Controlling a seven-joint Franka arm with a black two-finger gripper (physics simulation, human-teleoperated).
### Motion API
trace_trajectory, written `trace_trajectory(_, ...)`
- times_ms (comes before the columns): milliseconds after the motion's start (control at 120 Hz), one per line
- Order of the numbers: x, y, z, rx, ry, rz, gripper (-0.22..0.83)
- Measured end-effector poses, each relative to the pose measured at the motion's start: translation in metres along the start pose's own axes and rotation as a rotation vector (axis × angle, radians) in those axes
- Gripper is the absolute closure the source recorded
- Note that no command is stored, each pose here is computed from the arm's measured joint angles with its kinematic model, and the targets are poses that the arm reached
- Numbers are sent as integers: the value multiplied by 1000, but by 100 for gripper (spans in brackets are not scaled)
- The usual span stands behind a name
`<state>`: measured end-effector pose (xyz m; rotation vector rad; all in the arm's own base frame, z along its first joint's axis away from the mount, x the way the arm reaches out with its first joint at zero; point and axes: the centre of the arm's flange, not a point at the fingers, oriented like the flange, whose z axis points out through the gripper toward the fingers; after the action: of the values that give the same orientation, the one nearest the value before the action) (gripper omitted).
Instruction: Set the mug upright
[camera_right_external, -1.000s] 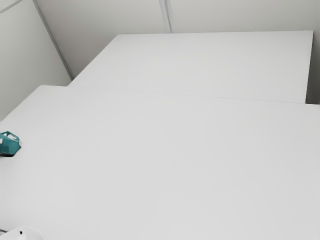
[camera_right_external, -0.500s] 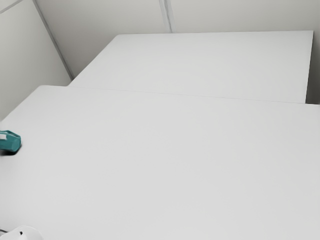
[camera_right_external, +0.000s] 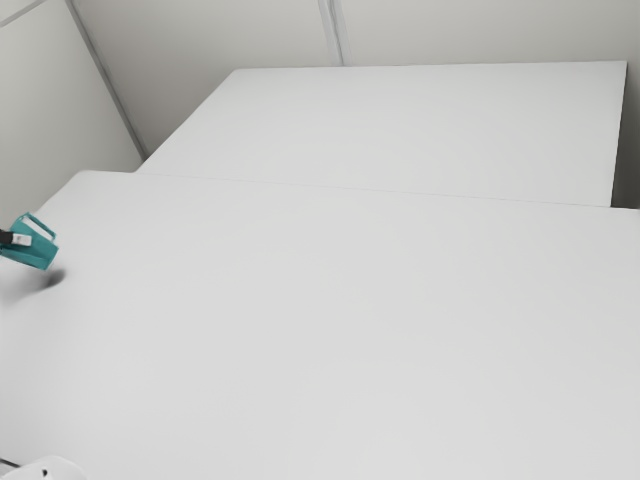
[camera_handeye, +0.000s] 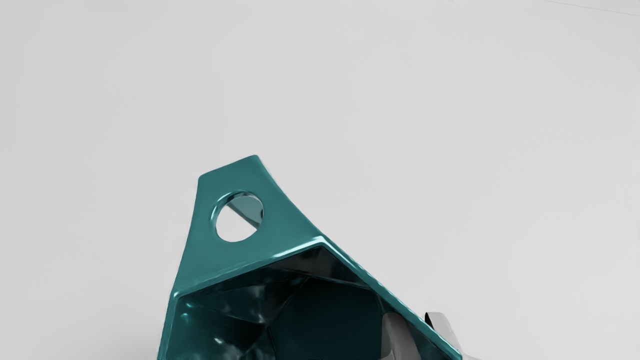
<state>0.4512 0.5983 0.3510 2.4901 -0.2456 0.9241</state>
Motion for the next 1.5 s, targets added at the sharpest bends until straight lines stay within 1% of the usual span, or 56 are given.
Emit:
trace_trajectory(67,27,23,12,3,-49,27,78)
trace_trajectory(133,66,54,29,17,-127,79,78)
trace_trajectory(208,102,104,51,42,-242,121,78)
trace_trajectory(317,139,178,63,125,-411,169,79)
trace_trajectory(367,148,209,67,168,-473,176,79)
trace_trajectory(442,150,248,77,232,-545,171,79)
trace_trajectory(550,151,300,97,323,-605,165,79)
trace_trajectory(617,147,324,112,365,-613,145,79)
trace_trajectory(725,146,363,131,430,-609,113,79)
trace_trajectory(817,141,391,148,474,-602,66,79)
trace_trajectory(908,130,407,156,536,-584,1,79)
trace_trajectory(1058,125,448,174,619,-536,-75,79)
trace_trajectory(1392,100,502,227,720,-432,-308,79)
trace_trajectory(1500,90,504,242,742,-413,-405,79)
